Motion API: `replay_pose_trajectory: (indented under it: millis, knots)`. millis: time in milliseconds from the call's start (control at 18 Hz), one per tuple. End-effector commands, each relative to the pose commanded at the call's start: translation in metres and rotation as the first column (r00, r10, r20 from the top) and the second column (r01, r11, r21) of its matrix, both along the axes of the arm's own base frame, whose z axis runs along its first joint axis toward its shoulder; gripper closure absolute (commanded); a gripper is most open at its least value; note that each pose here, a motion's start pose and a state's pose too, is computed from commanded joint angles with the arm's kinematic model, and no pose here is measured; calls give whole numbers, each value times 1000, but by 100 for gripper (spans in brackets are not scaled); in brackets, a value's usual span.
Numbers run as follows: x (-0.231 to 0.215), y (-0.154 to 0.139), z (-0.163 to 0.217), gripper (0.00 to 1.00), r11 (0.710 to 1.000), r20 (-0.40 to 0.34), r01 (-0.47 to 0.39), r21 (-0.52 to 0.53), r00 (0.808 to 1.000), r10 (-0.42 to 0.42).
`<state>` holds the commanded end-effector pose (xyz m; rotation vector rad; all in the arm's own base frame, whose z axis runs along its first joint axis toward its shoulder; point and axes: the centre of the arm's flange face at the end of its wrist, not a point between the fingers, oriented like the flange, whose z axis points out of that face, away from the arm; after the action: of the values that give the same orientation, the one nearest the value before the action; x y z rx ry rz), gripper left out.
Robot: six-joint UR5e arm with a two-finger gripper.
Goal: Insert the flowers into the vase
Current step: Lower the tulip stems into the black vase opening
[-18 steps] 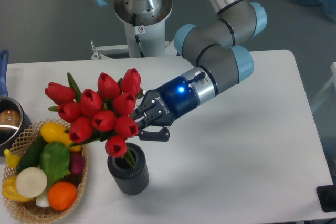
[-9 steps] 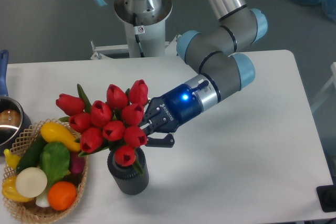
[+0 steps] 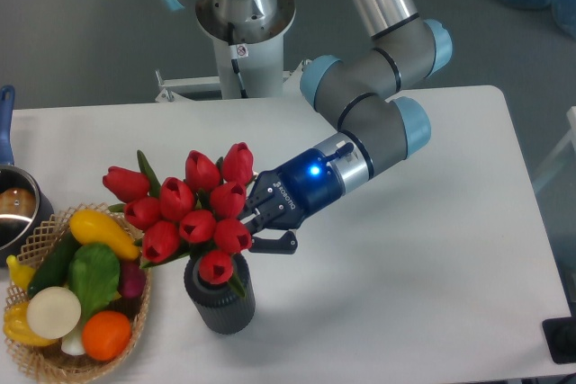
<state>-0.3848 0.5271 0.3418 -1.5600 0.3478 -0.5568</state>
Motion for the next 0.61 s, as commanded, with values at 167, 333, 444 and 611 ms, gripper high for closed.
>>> replay_pose_trajectory:
  millis: [167, 333, 444, 611]
  knots:
    - [3, -2, -8, 82, 1000, 13, 0, -10, 1000, 0]
    - [3, -2, -14, 82, 1000, 22, 0, -16, 1000, 0]
    - [4, -1, -17, 82, 1000, 26, 2, -19, 1000, -1]
    - [1, 0, -29, 82, 1000, 33, 2, -23, 999, -1]
